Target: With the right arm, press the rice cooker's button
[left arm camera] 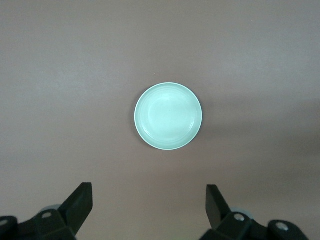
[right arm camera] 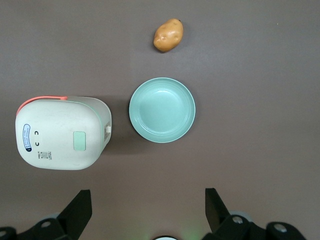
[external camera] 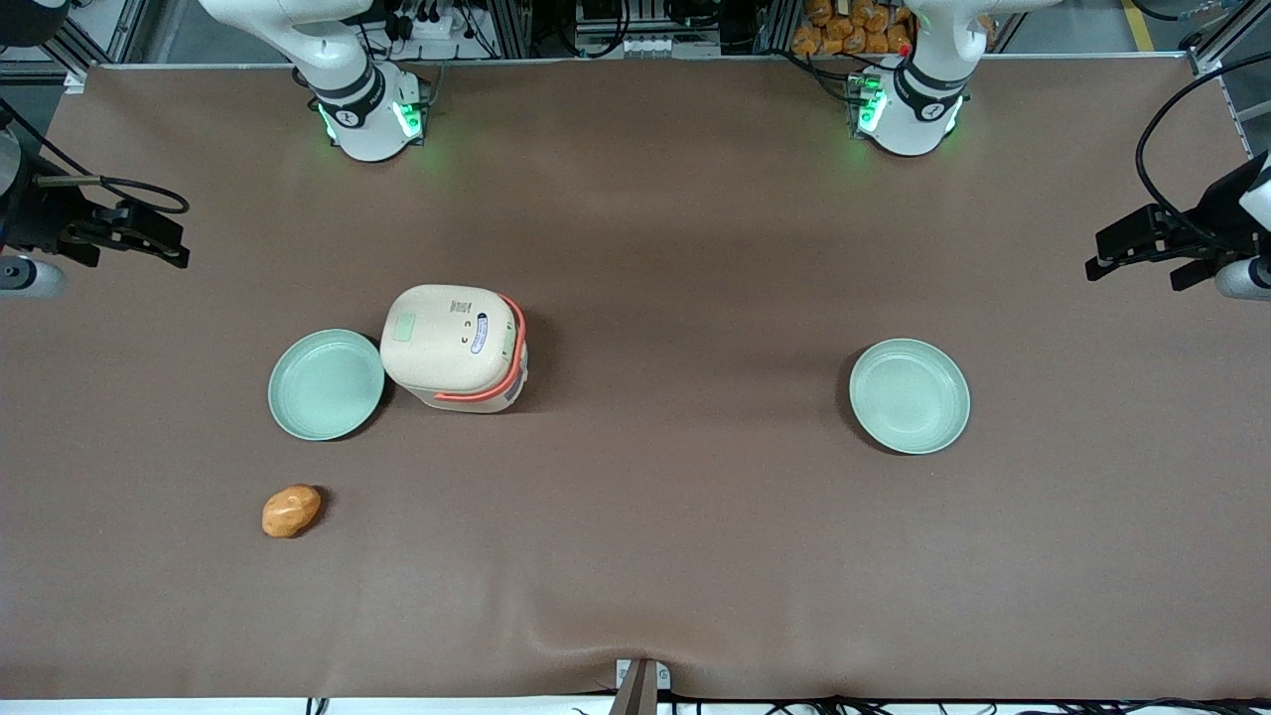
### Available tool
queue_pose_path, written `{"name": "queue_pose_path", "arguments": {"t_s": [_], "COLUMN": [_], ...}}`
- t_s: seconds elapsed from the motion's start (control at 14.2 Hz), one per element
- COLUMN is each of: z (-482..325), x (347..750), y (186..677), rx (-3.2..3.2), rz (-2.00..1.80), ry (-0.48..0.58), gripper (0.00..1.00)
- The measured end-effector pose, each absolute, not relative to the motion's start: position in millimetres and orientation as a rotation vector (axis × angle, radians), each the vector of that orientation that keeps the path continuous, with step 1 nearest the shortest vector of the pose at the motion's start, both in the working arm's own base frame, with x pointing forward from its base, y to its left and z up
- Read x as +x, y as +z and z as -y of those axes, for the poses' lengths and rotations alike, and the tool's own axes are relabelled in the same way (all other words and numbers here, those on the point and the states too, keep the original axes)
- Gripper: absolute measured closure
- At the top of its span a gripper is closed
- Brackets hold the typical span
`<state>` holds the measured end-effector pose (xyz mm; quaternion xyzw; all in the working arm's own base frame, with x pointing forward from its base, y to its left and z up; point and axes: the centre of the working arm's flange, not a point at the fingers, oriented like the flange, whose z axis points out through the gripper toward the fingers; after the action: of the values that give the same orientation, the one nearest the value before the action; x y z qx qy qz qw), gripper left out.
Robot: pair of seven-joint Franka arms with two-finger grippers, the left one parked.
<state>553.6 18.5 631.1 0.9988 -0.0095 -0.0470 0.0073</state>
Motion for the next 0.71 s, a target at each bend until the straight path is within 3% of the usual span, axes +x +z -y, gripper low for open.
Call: {"name": "queue_pose_path", "arguments": {"t_s": [0.71], "z": [-21.3], "x": [552.4], "y": [630.3], "rx": [3.125], "rz": [0.021], "ry": [-0.162], "gripper": [0.00]}}
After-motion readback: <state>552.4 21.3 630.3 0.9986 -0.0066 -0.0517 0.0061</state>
